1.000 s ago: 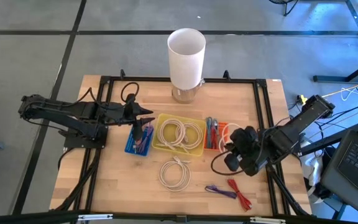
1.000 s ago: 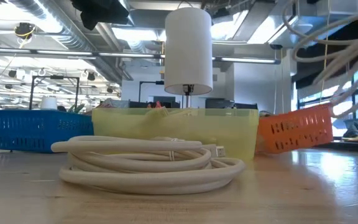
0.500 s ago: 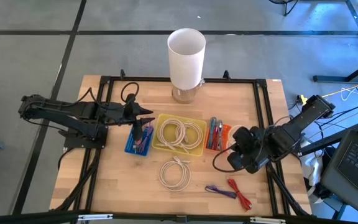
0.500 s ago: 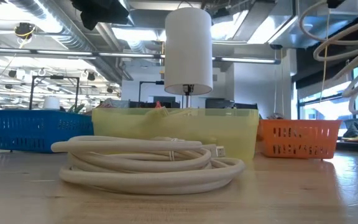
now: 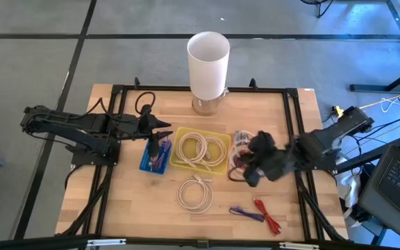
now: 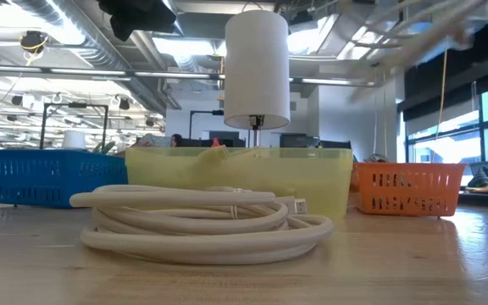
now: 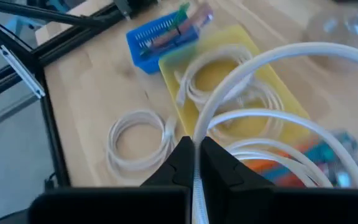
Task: Pick & Place USB Port
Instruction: Put the light brown HDMI cable into the yellow bin
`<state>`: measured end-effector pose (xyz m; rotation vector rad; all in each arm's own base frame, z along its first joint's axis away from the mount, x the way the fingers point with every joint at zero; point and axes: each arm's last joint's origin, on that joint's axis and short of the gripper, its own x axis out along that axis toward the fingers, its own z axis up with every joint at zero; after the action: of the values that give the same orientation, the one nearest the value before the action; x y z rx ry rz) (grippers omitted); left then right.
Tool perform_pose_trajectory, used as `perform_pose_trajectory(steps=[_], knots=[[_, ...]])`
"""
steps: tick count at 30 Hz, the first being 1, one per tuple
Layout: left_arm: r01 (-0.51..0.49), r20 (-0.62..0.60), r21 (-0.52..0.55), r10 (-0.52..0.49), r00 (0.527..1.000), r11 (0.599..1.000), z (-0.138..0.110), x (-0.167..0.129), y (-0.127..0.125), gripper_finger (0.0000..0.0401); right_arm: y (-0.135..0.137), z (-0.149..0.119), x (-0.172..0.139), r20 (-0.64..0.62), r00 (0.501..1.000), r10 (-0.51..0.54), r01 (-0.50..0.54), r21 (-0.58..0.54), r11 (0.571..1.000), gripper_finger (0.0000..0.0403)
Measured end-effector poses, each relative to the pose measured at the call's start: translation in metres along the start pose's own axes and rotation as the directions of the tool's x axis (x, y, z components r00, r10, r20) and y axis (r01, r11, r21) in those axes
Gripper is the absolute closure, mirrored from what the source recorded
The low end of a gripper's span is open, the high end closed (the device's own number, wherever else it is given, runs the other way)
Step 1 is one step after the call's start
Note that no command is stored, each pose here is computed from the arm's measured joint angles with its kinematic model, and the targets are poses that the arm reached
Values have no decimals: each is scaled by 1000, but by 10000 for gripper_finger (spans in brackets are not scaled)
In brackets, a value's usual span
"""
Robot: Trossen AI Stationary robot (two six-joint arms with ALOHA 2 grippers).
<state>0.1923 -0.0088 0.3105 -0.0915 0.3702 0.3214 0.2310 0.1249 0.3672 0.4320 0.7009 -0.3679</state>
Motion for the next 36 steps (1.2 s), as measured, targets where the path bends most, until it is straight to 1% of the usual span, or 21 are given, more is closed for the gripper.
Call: perform_pose_trajectory(steps=[3,7,10,14,19,24,27,33,36], knots=[[1,5,-2,-1,1000,1000,1,0,0,274,1,13,20,2,1000,7,-7,-63,998,394],[1,4,-3,-1,1000,1000,1,0,0,274,-5,31,45,7,1000,3,-3,-109,994,394],[1,4,-3,-1,1000,1000,1,0,0,274,-10,44,61,10,1000,19,-18,-127,992,394],[1,5,-4,-1,1000,1000,1,0,0,274,-15,58,83,2,997,71,-70,-149,986,394],[1,4,-5,-1,1000,1000,1,0,0,274,-20,67,106,-4,996,92,-91,-156,984,394],[1,5,-5,-1,1000,1000,1,0,0,274,-23,69,129,-24,996,82,-85,-147,985,394],[1,5,-5,-1,1000,1000,1,0,0,274,-22,64,145,-77,993,87,-98,-149,984,394],[2,4,-14,-2,1000,1000,1,0,0,274,-22,49,177,-173,984,35,-66,-175,982,394],[27,-1,-20,-27,1000,999,0,0,-1,274,-22,41,191,-221,975,20,-60,-177,982,394]])
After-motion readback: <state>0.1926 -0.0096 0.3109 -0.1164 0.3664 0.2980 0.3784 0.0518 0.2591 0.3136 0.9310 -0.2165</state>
